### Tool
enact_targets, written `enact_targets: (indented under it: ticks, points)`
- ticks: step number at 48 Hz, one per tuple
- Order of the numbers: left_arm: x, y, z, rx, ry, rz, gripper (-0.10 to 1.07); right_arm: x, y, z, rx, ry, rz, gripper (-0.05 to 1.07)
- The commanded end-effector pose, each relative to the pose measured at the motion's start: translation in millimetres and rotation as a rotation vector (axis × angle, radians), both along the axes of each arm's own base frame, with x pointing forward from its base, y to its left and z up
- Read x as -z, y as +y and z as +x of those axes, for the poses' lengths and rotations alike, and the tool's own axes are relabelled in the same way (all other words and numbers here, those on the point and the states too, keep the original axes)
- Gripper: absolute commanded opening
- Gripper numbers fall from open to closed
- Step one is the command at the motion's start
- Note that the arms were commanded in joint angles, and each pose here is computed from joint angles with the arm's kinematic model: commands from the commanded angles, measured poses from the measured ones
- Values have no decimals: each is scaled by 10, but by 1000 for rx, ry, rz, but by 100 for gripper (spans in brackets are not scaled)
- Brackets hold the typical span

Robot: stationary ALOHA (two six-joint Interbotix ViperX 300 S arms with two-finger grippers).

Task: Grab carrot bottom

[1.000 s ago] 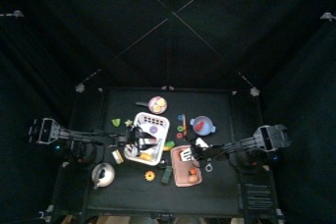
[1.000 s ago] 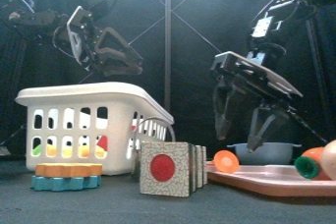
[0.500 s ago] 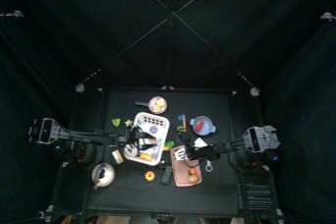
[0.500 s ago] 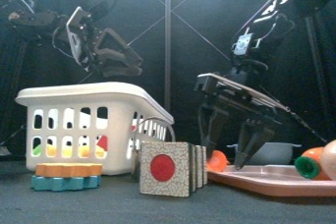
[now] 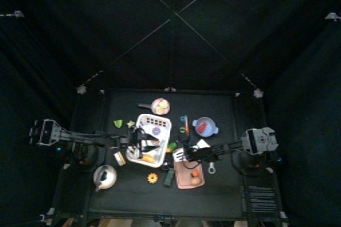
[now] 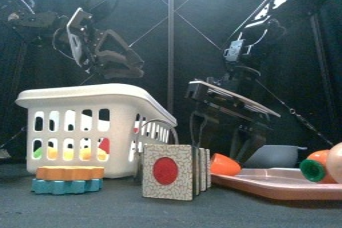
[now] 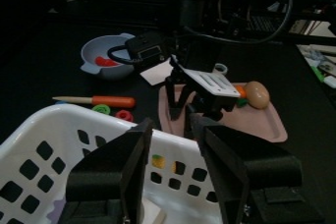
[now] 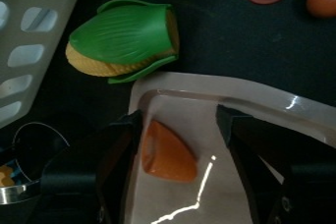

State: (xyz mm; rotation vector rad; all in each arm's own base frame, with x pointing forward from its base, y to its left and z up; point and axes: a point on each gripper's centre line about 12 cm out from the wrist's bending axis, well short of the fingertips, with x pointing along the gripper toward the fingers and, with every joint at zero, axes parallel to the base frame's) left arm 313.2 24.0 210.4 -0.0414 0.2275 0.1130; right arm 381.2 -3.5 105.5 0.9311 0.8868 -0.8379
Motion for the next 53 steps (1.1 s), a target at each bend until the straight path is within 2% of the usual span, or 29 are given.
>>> enact_targets:
  ticks: [1, 18, 26, 36, 41, 53]
  points:
    - [-64, 5, 13, -1, -21, 3, 78, -85, 15, 34, -7, -27, 1, 93]
    - [-64, 5, 13, -1, -21, 3, 78, -274, 111, 29, -164, -53, -82, 93]
    - [-63, 5, 12, -1, -20, 2, 78, -408, 149, 23, -183, -85, -84, 93]
    - [-61, 5, 12, -1, -18, 2, 78, -412, 228, -16, -172, -80, -55, 93]
    - [-54, 5, 13, 0, -15, 2, 78, -376, 258, -73, -136, -40, -27, 93]
    - [-54, 9, 12, -2, -15, 2, 78, -426, 342, -161, -56, 34, 29, 93]
